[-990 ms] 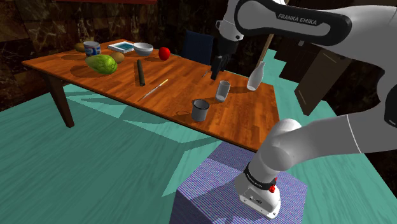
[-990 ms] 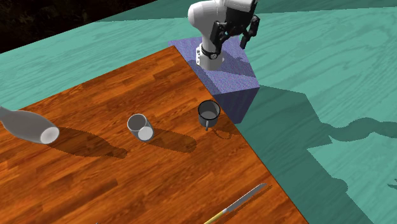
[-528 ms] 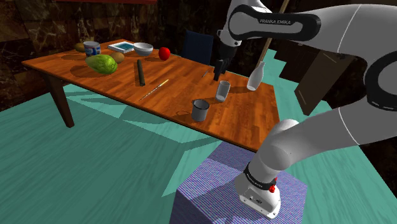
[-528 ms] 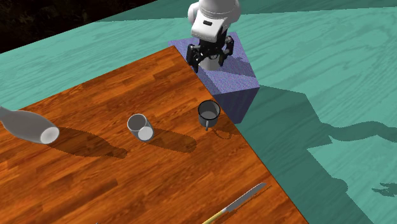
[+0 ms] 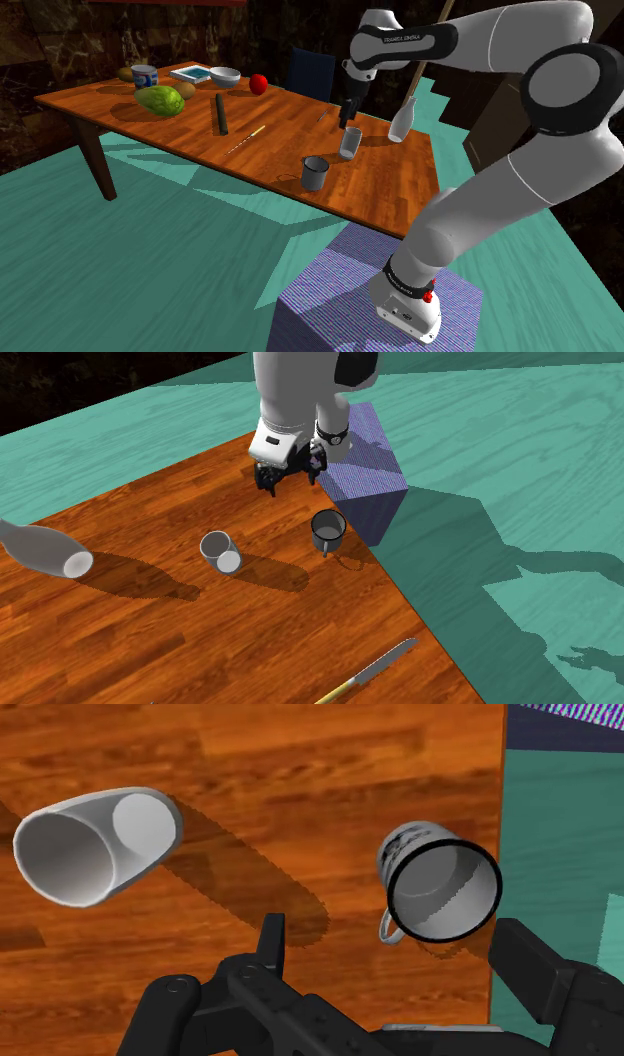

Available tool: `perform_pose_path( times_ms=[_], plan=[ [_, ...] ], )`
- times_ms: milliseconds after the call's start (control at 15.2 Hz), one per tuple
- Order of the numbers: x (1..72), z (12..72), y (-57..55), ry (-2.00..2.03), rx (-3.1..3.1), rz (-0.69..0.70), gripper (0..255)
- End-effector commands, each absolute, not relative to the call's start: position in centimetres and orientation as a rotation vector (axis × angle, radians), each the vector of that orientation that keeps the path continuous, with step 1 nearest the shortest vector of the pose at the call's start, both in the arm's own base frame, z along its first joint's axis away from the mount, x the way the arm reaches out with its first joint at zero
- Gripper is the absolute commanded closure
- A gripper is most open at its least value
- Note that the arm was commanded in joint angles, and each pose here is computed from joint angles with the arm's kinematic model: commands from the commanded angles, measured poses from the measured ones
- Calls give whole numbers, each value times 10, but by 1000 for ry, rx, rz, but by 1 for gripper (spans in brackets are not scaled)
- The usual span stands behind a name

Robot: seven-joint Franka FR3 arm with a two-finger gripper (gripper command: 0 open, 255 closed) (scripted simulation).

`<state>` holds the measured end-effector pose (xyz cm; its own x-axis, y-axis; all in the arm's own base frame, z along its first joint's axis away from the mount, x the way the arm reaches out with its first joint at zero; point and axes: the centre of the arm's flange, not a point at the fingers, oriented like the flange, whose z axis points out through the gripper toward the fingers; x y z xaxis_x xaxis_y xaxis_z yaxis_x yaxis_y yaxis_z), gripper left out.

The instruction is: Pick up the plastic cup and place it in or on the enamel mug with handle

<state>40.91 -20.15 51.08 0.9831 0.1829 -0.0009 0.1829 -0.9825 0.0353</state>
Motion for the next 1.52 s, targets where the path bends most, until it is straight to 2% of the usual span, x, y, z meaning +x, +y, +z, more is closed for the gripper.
perform_pose_path(
  times_ms=[0,858,1452],
  plan=[
    [417,498,-229,286,3100,-16,0],
    [471,411,-378,285,3150,-135,0],
    [470,367,-384,285,3152,-141,0]
  ],
)
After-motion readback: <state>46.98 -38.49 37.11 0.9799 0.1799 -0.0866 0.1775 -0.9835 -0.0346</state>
